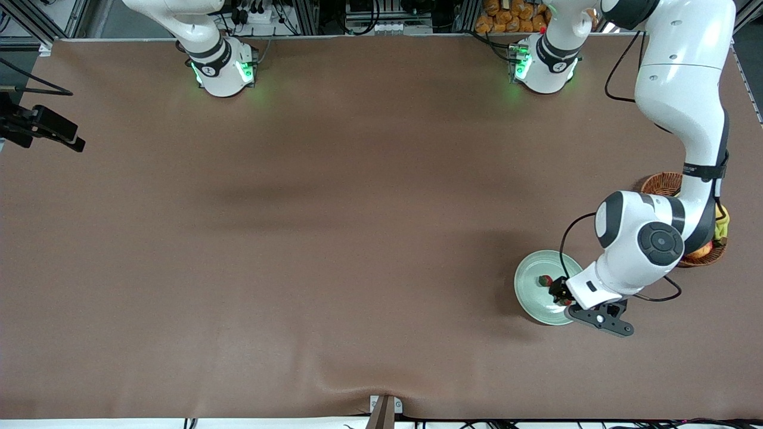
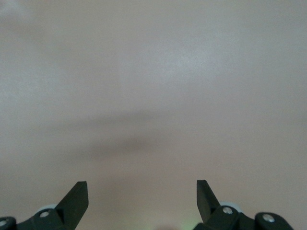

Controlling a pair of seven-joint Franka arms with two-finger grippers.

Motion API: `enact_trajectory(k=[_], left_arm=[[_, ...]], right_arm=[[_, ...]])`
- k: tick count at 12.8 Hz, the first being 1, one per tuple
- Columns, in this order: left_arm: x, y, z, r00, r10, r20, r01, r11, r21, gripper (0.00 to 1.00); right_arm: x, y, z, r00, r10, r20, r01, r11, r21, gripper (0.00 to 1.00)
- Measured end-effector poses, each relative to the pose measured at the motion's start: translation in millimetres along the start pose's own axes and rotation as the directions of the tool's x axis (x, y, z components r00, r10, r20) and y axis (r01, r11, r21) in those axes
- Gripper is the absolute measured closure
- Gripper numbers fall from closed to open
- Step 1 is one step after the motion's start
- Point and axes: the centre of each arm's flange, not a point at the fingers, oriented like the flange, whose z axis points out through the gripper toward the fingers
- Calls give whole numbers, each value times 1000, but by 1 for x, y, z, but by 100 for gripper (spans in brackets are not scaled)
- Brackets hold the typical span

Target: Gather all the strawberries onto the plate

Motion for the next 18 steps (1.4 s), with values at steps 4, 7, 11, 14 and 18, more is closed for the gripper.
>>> enact_trajectory(k=[4, 7, 11, 14, 18], left_arm=[[-14, -46, -6, 998, -59, 4, 59, 998, 8, 0], [-6, -51, -26, 996, -81, -34, 81, 997, 4, 0], [3, -37, -96, 993, -115, -35, 114, 993, -5, 0], [1, -15, -150, 983, -183, 6, 183, 983, 2, 0], [-10, 13, -227, 959, -280, 39, 280, 960, 24, 0]], right_arm=[[0, 0, 0, 1000, -1, 0, 1, 1000, 0, 0], [0, -1, 0, 1000, -1, 0, 1, 1000, 0, 0], [0, -2, 0, 1000, -4, 1, 4, 1000, 0, 0], [0, -2, 0, 1000, -4, 1, 4, 1000, 0, 0], [0, -2, 1, 1000, -4, 1, 4, 1000, 0, 0]])
